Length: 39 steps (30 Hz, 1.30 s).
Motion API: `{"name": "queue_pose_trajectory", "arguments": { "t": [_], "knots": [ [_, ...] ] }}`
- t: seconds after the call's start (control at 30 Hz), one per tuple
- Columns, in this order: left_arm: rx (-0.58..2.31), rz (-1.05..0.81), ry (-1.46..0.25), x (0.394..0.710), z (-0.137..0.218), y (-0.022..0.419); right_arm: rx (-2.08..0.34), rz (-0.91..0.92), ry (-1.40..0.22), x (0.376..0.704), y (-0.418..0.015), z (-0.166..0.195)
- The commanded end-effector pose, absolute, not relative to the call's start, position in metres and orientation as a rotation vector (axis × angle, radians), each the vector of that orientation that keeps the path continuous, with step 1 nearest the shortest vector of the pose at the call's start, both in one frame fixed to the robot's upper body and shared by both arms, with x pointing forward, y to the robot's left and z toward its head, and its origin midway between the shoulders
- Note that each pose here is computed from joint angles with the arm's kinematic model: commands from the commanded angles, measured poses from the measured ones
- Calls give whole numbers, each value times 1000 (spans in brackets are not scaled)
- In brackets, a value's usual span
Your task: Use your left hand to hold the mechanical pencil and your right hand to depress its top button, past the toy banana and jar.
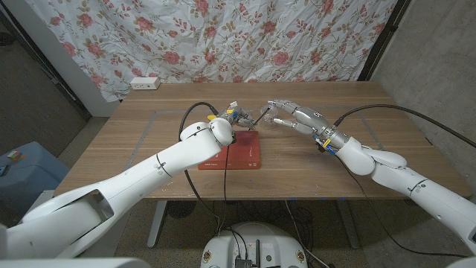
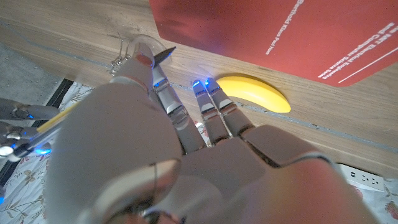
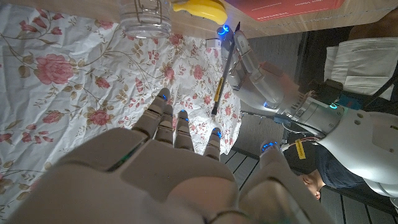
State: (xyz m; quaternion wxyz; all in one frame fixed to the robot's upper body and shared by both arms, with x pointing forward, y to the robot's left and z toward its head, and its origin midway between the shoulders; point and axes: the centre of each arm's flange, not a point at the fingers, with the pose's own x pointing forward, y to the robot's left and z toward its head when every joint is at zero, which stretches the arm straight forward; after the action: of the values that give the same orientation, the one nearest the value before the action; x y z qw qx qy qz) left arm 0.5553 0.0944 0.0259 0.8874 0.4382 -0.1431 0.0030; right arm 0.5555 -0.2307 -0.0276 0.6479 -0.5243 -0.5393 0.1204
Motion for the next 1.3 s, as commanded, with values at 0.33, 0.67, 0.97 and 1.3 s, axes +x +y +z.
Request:
{"name": "queue_pose_trajectory", "arguments": {
  "t": [0.33,0.67,0.97,1.3],
  "knots": [
    [917,15,-304,552,24,95,-1171,296,-1208,560,-230,-30],
    [919,15,-309,551,24,94,-1173,310,-1209,560,-228,-33],
    [919,17,-307,553,25,94,-1173,316,-1205,561,-227,-35],
    [924,10,-309,555,26,93,-1167,327,-1189,564,-227,-37]
  ]
}}
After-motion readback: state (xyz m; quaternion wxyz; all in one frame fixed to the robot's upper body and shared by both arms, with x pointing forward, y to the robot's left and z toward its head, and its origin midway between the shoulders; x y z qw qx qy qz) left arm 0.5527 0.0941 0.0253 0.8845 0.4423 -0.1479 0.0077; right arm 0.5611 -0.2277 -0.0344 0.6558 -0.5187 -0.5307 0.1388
